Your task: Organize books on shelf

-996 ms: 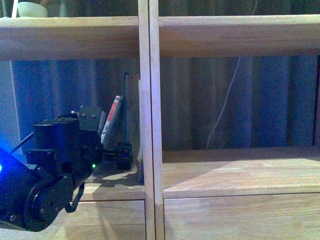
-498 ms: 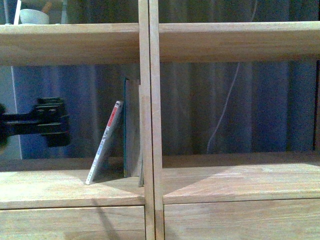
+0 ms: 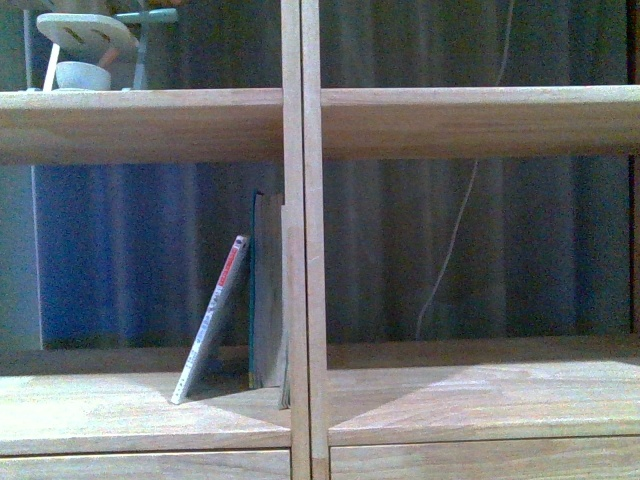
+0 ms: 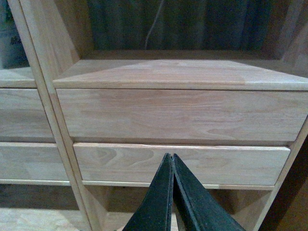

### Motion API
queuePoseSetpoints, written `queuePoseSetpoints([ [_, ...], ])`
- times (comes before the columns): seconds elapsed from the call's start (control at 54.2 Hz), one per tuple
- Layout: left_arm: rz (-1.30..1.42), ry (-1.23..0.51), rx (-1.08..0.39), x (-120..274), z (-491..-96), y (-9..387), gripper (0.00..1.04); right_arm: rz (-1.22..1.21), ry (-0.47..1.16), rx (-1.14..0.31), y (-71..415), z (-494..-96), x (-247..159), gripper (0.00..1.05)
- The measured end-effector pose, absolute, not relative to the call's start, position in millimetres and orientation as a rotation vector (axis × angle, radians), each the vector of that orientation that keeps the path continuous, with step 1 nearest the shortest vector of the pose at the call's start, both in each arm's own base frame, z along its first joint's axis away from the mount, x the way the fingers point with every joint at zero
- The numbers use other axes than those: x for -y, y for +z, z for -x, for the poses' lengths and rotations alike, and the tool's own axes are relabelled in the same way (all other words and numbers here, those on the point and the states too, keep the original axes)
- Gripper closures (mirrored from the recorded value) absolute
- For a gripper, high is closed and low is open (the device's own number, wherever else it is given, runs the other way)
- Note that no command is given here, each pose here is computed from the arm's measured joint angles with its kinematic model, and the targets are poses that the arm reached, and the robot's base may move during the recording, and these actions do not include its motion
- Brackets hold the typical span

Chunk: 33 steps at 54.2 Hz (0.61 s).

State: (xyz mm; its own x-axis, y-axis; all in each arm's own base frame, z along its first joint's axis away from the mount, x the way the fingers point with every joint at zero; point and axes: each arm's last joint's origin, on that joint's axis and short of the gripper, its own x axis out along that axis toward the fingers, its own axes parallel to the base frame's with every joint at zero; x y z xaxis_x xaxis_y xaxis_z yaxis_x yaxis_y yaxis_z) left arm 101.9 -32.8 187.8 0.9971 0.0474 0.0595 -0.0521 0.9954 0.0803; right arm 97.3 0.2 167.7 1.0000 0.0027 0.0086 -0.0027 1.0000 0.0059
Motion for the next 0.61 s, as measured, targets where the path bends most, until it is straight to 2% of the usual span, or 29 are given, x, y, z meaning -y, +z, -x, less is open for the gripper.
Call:
queuePoseSetpoints([
  [0.074,-0.053,-0.013,-0.004,28,-98,168,0.4,-0.006,0.003,0.009,168,-97,0,1.02],
  [0.443,-0.007,-0.01,0.007,12,-97,167,1.02,-0.006,0.003,0.009,168,-97,0,1.02],
  [0.516,-0.004,-0.041,0.005,7,-97,167,1.02,-0.006,0.003,0.009,168,-97,0,1.02],
  [0.608,-0.003,0.003,0.006,1,-97,167,1.02,-0.006,0.003,0.009,168,-97,0,1.02],
])
